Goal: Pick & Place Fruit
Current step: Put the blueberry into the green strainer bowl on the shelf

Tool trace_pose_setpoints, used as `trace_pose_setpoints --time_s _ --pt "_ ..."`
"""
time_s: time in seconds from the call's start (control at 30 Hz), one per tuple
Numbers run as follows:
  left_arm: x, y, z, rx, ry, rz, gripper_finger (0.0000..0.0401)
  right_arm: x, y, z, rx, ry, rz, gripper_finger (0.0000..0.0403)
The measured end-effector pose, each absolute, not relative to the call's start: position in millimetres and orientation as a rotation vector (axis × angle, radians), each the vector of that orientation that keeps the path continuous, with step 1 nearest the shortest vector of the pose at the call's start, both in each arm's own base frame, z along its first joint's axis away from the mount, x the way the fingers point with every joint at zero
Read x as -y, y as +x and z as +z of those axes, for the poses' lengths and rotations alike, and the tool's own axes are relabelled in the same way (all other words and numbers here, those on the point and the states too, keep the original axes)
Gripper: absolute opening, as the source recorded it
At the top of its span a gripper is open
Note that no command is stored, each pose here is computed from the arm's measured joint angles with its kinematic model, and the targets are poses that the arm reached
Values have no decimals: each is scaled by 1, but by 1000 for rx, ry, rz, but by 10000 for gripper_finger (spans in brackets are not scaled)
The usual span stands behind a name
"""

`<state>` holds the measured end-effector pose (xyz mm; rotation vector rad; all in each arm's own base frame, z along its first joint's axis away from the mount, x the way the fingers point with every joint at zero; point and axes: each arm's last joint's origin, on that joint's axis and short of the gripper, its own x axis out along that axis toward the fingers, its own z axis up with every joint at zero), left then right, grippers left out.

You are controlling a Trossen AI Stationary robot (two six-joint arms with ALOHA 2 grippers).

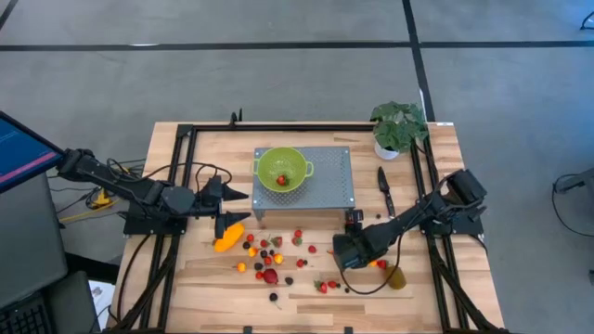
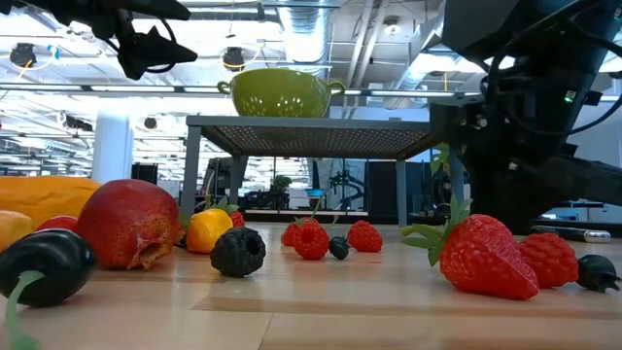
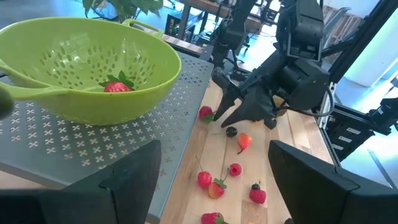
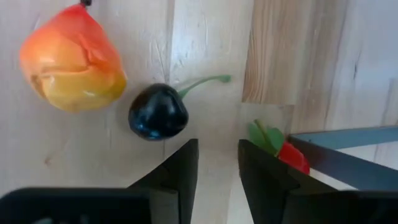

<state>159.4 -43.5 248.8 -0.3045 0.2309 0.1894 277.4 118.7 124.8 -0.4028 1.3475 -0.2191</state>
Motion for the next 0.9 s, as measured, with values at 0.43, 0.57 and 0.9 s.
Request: trace_pose_setpoints --time_s 0.43,0.57,0.9 --pt "44 160 249 -227 -307 188 291 -137 274 153 -1358 -324 -292 98" --pt "44 160 249 -225 -307 189 291 -140 266 153 -1387 -300 -359 98" --pt "44 160 250 -221 -309 187 291 -155 216 140 -1225 -345 -676 98"
